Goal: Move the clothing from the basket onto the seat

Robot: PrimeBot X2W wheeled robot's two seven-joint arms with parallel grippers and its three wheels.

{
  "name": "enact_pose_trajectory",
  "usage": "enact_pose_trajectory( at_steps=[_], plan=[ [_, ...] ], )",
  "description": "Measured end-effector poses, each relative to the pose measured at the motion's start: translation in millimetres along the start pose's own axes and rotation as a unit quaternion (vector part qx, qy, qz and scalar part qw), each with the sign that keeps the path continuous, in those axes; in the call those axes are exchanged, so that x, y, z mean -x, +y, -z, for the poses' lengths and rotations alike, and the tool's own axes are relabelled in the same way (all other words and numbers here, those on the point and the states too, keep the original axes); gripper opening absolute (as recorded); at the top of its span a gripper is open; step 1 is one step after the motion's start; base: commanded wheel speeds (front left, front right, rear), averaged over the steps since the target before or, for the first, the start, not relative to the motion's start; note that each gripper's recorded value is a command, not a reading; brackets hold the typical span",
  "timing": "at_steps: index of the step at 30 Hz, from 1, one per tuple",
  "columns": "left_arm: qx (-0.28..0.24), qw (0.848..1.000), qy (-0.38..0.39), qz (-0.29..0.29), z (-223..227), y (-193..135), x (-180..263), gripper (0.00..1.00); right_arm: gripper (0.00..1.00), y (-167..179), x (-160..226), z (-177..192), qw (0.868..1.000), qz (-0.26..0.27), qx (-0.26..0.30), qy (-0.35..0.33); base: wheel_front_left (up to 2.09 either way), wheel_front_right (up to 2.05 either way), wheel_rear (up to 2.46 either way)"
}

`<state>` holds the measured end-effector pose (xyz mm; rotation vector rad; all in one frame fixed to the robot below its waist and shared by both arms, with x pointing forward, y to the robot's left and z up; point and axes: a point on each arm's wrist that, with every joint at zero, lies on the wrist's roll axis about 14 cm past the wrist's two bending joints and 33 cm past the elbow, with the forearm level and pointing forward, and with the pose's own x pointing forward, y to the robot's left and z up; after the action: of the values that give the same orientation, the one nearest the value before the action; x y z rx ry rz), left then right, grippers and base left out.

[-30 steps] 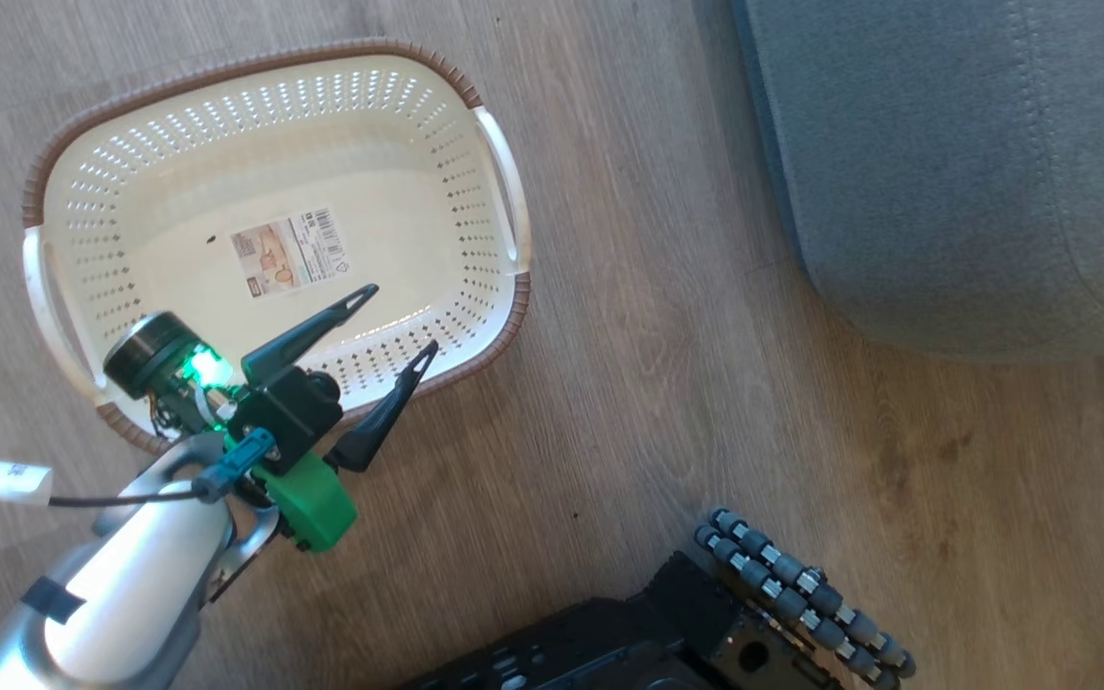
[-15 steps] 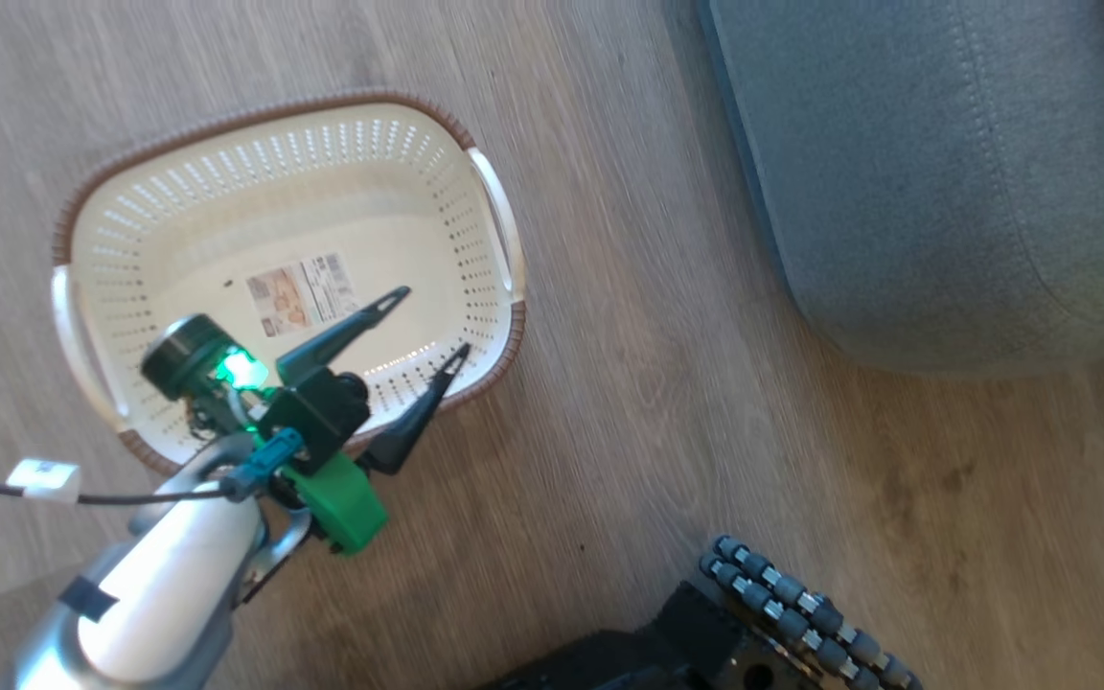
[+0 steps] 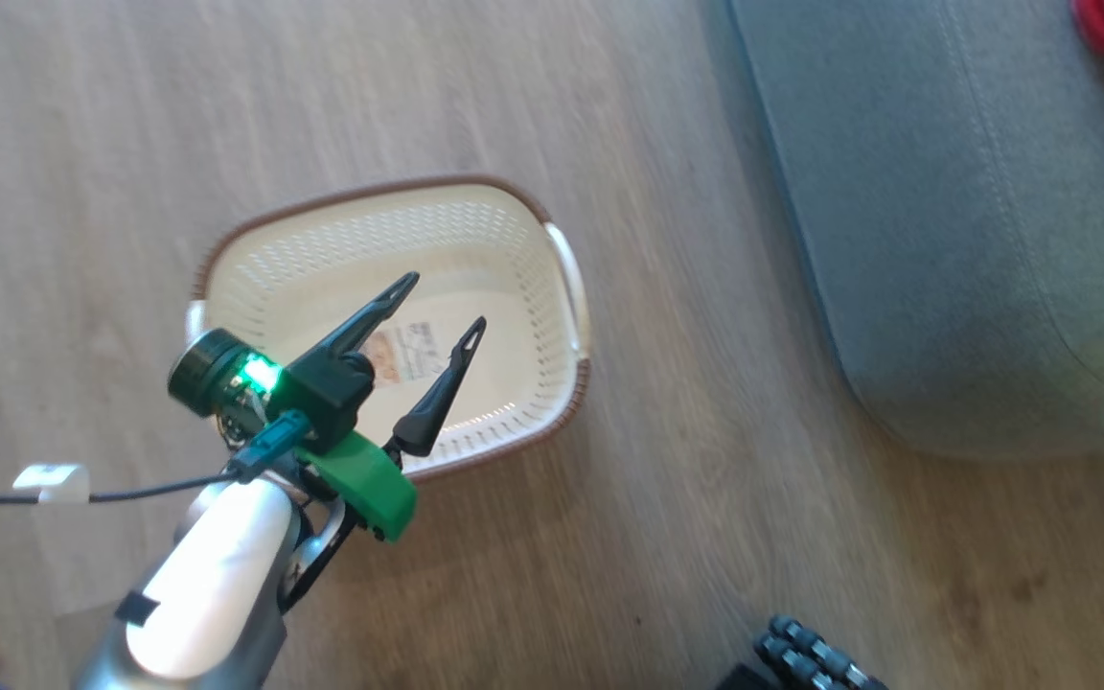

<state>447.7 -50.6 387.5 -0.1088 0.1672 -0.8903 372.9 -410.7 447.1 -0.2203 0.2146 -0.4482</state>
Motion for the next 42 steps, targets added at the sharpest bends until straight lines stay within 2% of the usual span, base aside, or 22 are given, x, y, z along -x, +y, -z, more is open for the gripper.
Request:
enact_pose_trajectory(
  at_steps=[5, 10, 16, 22, 27, 32, 42],
  plan=[
    [0.003, 0.997, -0.010, -0.081, -17, 27, 28, 1.00, 1.00, 58, 5, -27, 0.997, -0.060, -0.037, -0.044, 0.00, 0.00, 0.00],
    [0.004, 0.984, -0.026, -0.174, -36, 61, 66, 1.00, 1.00, 107, 4, -52, 0.989, -0.117, -0.067, -0.069, 0.00, 0.00, 0.00],
    [0.000, 0.963, -0.042, -0.267, -53, 87, 119, 1.00, 1.00, 156, 16, -65, 0.975, -0.180, -0.099, -0.079, 0.00, 0.00, 0.00],
    [-0.009, 0.939, -0.055, -0.341, -65, 99, 174, 1.00, 1.00, 202, 35, -73, 0.959, -0.240, -0.128, -0.081, 0.00, 0.00, 0.00],
    [-0.009, 0.921, -0.068, -0.383, -72, 102, 205, 1.00, 1.00, 225, 48, -75, 0.948, -0.266, -0.155, -0.078, 0.00, 0.00, 0.00],
    [-0.015, 0.907, -0.074, -0.414, -76, 105, 226, 1.00, 1.00, 235, 61, -69, 0.943, -0.284, -0.159, -0.065, 0.00, 0.00, 0.00],
    [-0.028, 0.898, -0.085, -0.431, -84, 97, 238, 1.00, 1.00, 235, 81, -74, 0.939, -0.292, -0.165, -0.071, 0.00, 0.00, 0.00]
  ],
)
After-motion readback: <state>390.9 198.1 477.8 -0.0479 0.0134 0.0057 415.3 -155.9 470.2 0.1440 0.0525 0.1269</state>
